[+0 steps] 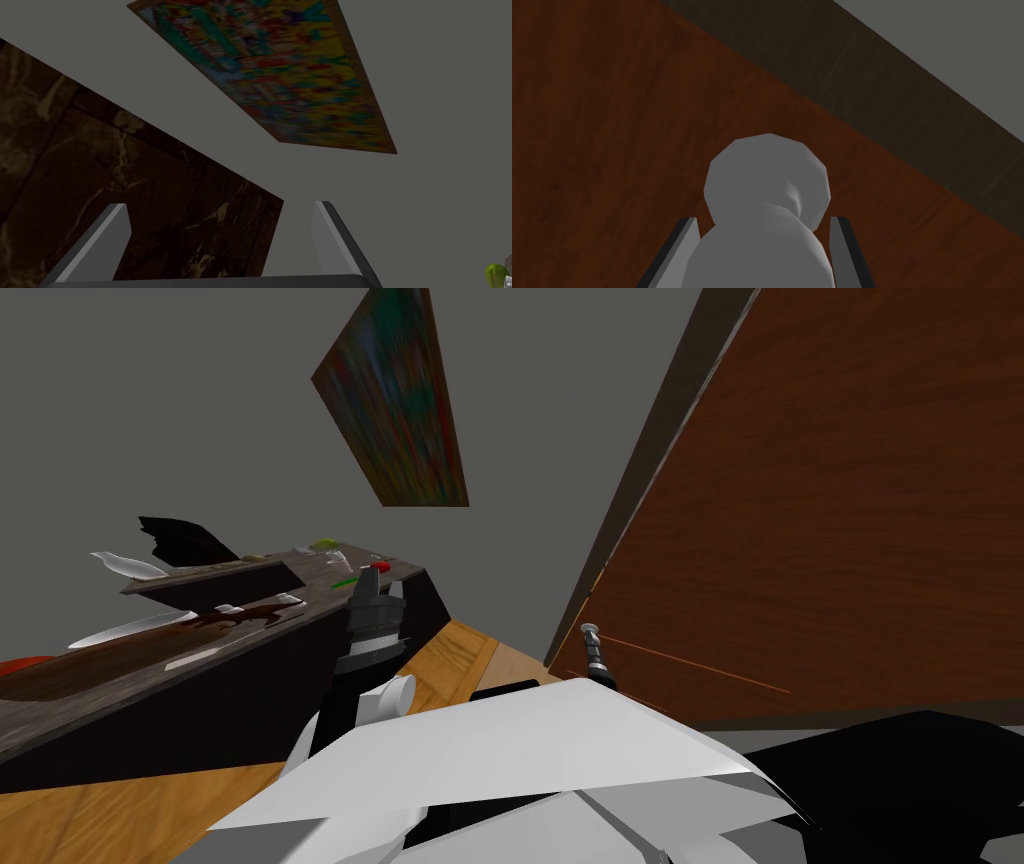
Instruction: Pull the door open
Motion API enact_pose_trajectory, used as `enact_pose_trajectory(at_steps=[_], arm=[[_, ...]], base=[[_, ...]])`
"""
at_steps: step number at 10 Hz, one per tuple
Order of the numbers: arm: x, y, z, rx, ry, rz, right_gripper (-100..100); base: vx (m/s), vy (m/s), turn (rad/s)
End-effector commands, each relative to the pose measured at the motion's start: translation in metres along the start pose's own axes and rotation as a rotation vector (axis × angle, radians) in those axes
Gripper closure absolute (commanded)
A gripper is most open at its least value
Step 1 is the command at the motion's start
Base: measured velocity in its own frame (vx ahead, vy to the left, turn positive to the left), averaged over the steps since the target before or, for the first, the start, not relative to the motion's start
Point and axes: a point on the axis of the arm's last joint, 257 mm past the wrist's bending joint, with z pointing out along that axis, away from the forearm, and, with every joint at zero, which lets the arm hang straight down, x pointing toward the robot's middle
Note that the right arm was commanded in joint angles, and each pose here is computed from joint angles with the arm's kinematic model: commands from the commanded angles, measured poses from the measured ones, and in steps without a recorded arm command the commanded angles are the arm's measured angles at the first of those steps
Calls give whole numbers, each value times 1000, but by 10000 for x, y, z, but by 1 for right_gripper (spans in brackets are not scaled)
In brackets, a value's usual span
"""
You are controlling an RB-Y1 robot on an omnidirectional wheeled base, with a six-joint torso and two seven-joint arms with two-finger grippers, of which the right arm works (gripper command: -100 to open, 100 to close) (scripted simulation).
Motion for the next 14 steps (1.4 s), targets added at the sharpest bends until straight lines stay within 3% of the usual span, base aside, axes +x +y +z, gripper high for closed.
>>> enact_pose_trajectory(at_steps=[1,14], arm=[[48,16,-3,0,5,47,100],[162,73,165,0,11,403,100]], base=[[-42,1,21],[-40,3,18]])
